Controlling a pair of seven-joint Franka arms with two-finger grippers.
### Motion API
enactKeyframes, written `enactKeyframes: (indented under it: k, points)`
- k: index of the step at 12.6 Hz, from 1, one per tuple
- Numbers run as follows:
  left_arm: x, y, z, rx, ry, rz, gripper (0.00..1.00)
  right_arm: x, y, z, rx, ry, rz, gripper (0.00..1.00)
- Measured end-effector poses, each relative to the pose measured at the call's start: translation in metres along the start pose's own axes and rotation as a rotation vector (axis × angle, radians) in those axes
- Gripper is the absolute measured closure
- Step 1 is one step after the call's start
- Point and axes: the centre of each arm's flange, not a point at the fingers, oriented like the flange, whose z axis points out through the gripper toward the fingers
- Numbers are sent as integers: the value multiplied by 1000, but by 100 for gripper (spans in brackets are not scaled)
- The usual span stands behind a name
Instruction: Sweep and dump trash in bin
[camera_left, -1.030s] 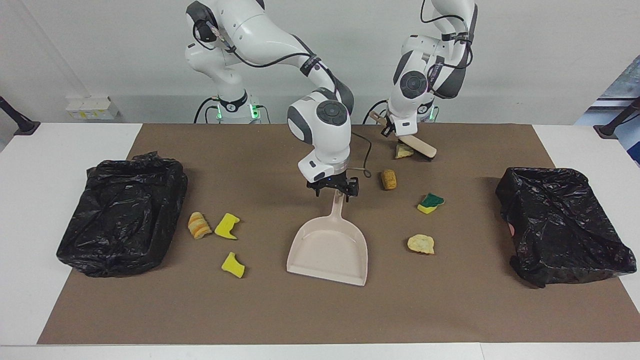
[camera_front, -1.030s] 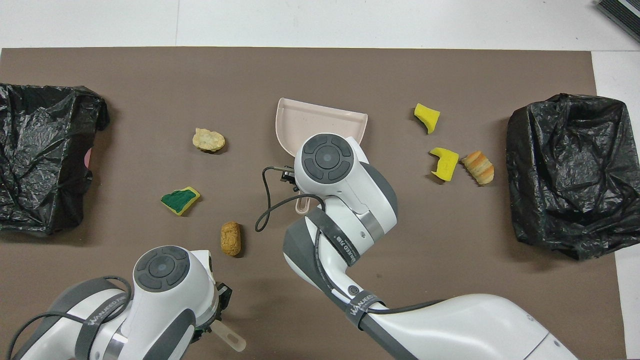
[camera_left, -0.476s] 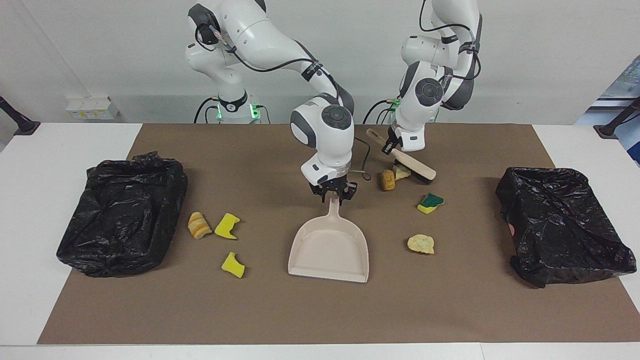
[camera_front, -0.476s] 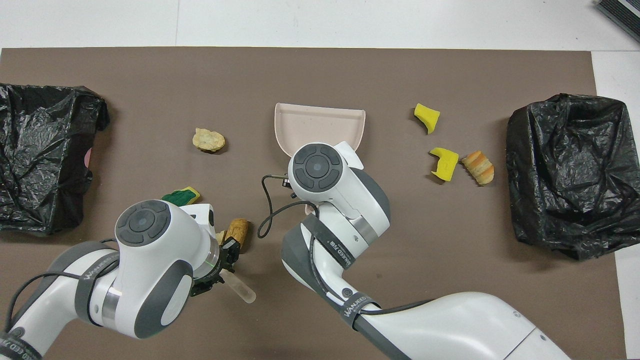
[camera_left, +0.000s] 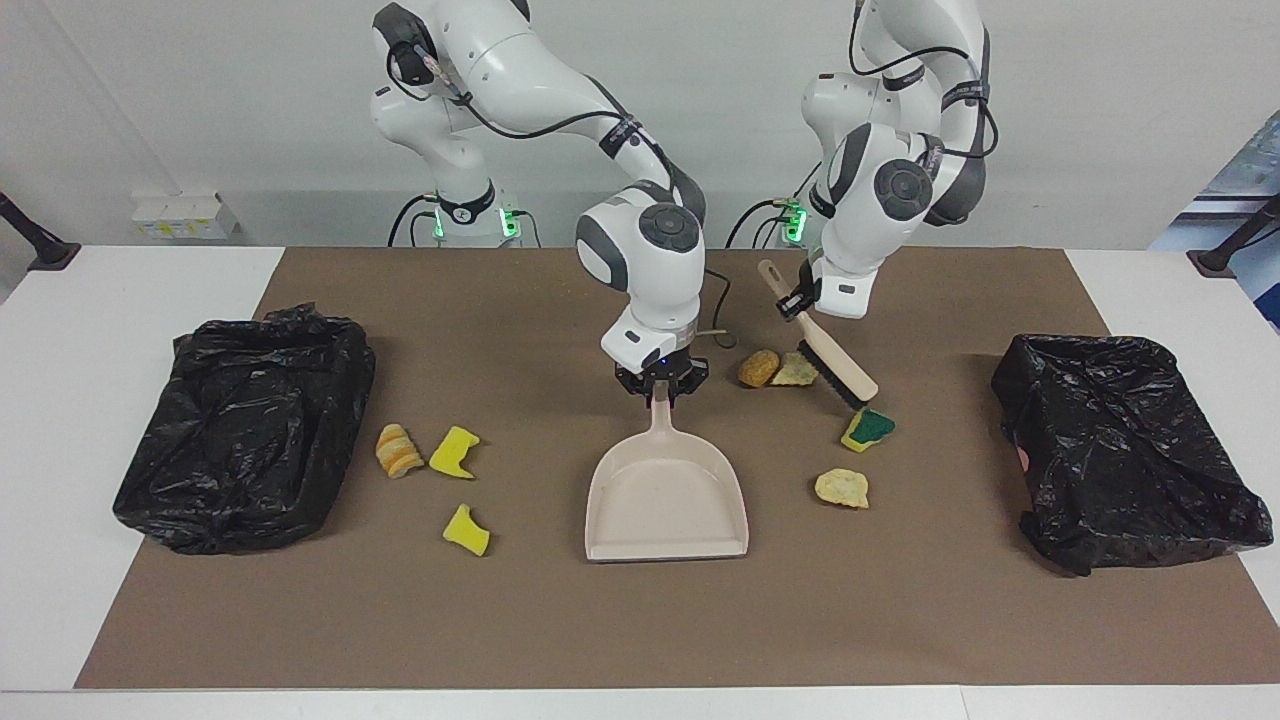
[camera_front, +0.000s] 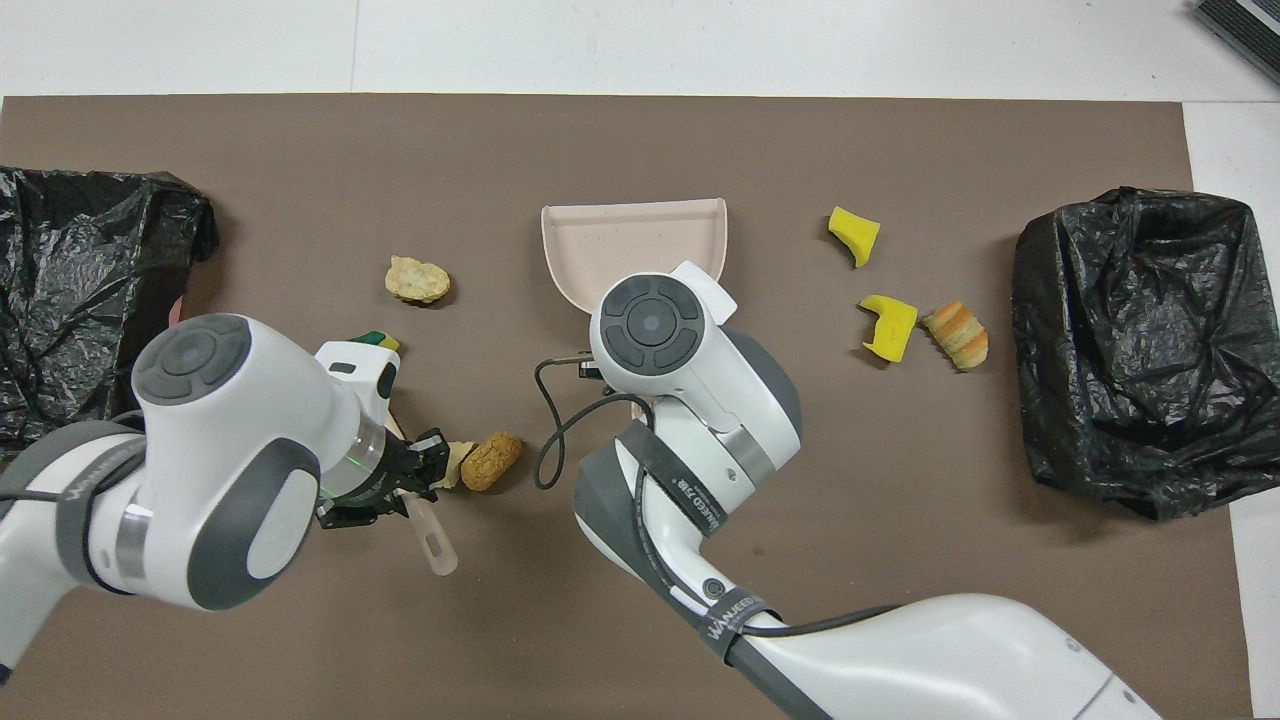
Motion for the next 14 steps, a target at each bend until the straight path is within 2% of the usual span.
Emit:
enactKeyframes:
  k: [2,6,9,12,14]
  points:
    - [20,-26,-18,21,-8,97,74,6,34,-30,-35,-25,-95,68]
    - [52,-65,-26,70,21,280,74,6,90,-51,-93,-146,-307,68]
    - [84,-94,-29,121,78,426,74,14,133,-53,-70,-231,-657,68]
    - [119,-103,-16,175,147,540,74,29,184,-52,-14,-257,-997,68]
    - [134,-101,-8,187,187,580,74,26,189,-46,15,-265,-1198,68]
